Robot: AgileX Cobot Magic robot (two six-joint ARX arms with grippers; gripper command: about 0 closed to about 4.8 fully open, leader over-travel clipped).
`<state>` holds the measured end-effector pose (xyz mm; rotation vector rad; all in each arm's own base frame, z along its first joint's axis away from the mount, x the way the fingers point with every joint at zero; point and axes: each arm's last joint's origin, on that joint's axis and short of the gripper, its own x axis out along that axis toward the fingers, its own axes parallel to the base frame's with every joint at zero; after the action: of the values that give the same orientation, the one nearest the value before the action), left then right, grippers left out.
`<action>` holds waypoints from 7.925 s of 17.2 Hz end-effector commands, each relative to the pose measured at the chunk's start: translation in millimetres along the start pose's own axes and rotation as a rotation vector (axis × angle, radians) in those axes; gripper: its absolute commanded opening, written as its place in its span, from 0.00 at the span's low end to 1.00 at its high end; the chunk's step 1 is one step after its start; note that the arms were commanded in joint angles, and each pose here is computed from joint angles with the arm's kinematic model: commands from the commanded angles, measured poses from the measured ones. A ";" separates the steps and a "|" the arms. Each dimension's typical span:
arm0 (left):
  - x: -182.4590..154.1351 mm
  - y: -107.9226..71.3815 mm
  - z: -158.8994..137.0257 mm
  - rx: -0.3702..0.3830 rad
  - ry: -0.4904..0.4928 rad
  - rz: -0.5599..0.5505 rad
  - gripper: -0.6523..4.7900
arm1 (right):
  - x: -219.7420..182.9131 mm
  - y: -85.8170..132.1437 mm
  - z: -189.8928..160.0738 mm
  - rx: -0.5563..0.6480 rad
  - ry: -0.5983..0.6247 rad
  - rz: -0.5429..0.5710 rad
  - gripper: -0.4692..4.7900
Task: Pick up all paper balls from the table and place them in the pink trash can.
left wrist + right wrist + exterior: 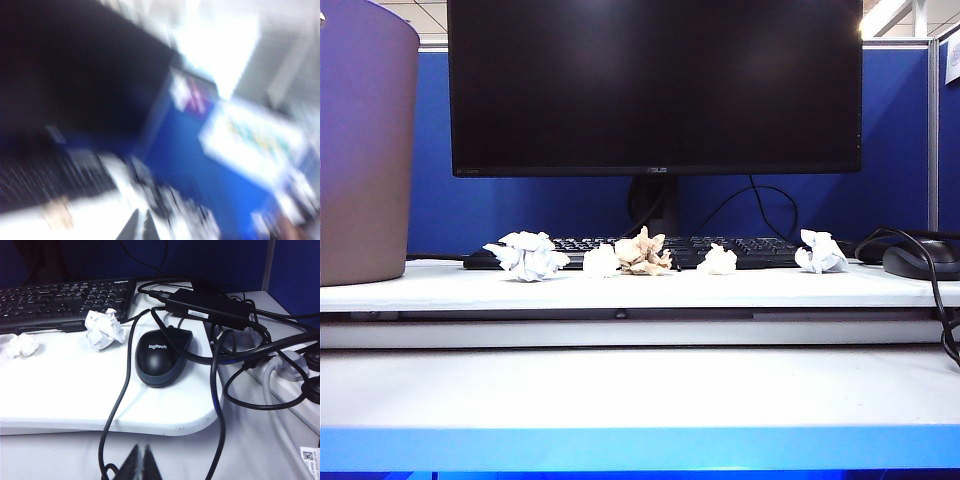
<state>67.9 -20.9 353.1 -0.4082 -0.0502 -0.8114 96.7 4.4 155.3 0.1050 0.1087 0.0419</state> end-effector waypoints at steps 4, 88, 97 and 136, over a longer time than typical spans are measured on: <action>60.1 35.7 38.4 0.036 0.349 0.030 0.11 | 0.1 0.2 1.0 -0.003 -0.017 0.001 0.08; 91.9 62.3 97.9 0.658 0.565 1.051 0.11 | 0.1 0.1 0.5 -0.003 -0.011 0.000 0.08; 99.7 111.9 93.5 0.468 0.575 0.900 0.23 | 0.1 0.1 0.5 -0.003 -0.011 0.001 0.08; 301.7 140.3 -154.0 0.272 0.981 0.274 0.86 | 0.1 0.1 0.5 -0.003 -0.010 0.000 0.08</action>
<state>358.1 -201.0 222.5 0.2630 0.8040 -0.6494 96.7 4.4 155.2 0.1050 0.1106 0.0418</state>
